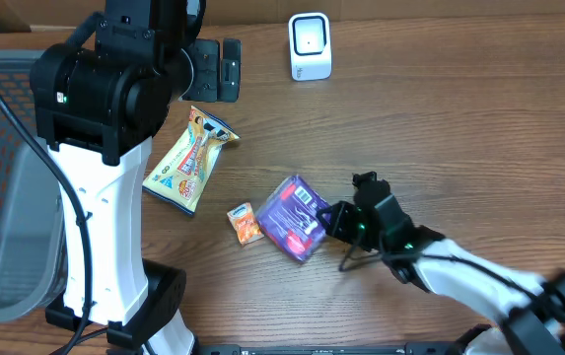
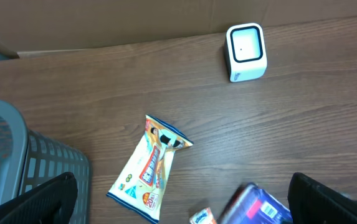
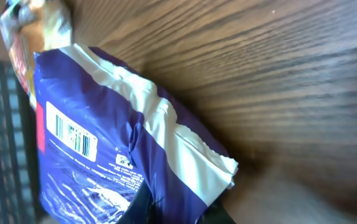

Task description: Scan the item barcode

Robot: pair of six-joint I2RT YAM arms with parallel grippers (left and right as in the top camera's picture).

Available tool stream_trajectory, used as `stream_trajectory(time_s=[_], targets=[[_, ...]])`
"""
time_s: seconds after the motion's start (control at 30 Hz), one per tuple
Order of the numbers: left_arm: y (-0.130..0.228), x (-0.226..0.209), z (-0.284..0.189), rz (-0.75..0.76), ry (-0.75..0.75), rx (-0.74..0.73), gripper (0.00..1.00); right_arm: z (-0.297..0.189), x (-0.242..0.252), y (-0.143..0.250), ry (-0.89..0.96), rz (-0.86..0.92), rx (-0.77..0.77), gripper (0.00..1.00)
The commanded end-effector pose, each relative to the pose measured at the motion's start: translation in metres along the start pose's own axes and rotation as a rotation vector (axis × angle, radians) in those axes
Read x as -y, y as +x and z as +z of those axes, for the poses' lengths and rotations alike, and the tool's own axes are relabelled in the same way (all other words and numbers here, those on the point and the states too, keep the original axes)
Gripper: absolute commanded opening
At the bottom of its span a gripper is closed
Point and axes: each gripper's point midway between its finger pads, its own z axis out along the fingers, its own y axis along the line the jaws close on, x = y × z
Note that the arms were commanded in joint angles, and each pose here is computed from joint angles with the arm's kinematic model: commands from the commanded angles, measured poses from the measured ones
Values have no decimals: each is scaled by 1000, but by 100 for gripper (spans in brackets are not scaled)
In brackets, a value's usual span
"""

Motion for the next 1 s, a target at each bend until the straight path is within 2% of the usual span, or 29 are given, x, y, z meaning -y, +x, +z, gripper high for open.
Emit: stream_trajectory(time_s=[0.0, 0.1, 0.23, 0.37, 0.97], targets=[[1, 1, 5, 12, 3, -13, 100, -39, -31, -18, -54, -271, 72, 4], [1, 1, 5, 12, 3, -13, 100, -89, -44, -28, -6, -354, 89, 4], [1, 1, 5, 12, 3, -13, 100, -139, -43, -46, 121, -348, 156, 4], [1, 1, 5, 11, 3, -13, 100, -169, -54, -54, 142, -341, 189, 4], [1, 1, 5, 12, 3, -13, 100, -182, -68, -53, 117, -369, 173, 4]])
